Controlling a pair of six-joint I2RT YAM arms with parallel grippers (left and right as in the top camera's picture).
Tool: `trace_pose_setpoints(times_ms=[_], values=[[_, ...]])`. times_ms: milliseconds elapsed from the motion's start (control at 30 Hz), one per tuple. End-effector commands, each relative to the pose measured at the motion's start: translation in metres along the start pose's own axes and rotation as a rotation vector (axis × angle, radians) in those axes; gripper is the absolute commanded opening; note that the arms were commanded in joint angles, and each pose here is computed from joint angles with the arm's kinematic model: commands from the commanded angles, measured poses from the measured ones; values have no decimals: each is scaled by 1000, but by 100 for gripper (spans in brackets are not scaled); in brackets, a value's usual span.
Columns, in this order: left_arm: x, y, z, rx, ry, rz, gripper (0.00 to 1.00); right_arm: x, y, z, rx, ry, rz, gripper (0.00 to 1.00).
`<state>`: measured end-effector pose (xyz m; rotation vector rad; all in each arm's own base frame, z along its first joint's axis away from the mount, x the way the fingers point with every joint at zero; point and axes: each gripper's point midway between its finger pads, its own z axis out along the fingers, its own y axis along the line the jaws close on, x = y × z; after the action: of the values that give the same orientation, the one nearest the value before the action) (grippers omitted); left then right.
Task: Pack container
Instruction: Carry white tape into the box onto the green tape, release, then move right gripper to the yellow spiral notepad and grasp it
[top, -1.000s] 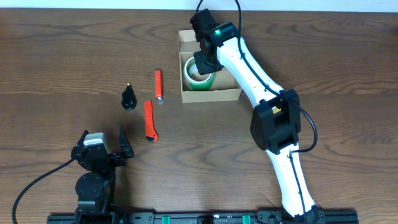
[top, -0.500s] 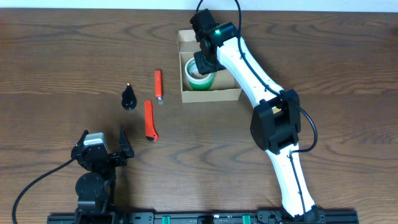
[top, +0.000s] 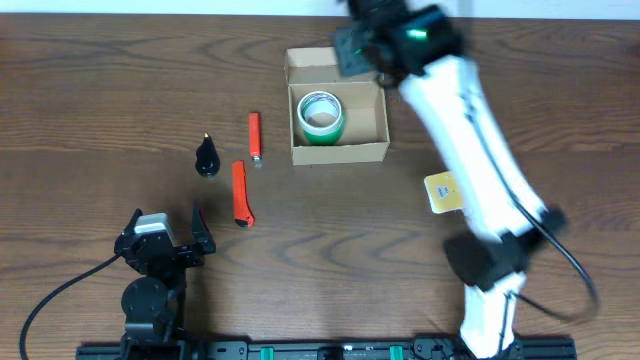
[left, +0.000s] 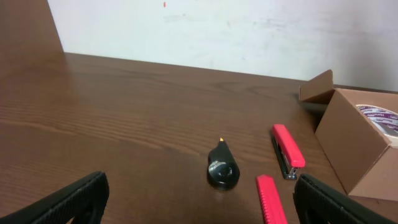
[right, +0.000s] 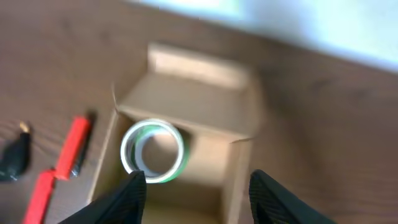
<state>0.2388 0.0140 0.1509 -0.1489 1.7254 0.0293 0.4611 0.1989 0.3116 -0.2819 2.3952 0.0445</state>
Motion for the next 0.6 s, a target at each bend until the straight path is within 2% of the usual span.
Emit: trace_pose_setpoints(times_ms=[0,67,200,267,433,567], values=[[16,3,1,-13,46,8,95,-6,-50,-35,149,-41,25,56],[16,3,1,-13,46,8,95,0,-72,-39,175,-18,67,57],[16,3,1,-13,46,8,95,12,-108,-38,170,39,121,68],[15,3,1,-13,45,8,95,24,-133,-32,202,84,158,70],[16,3,1,-13,46,8,95,82,-176,12,192,277,234,72],[16,3,1,-13,46,8,95,134,-187,49,190,419,246,73]])
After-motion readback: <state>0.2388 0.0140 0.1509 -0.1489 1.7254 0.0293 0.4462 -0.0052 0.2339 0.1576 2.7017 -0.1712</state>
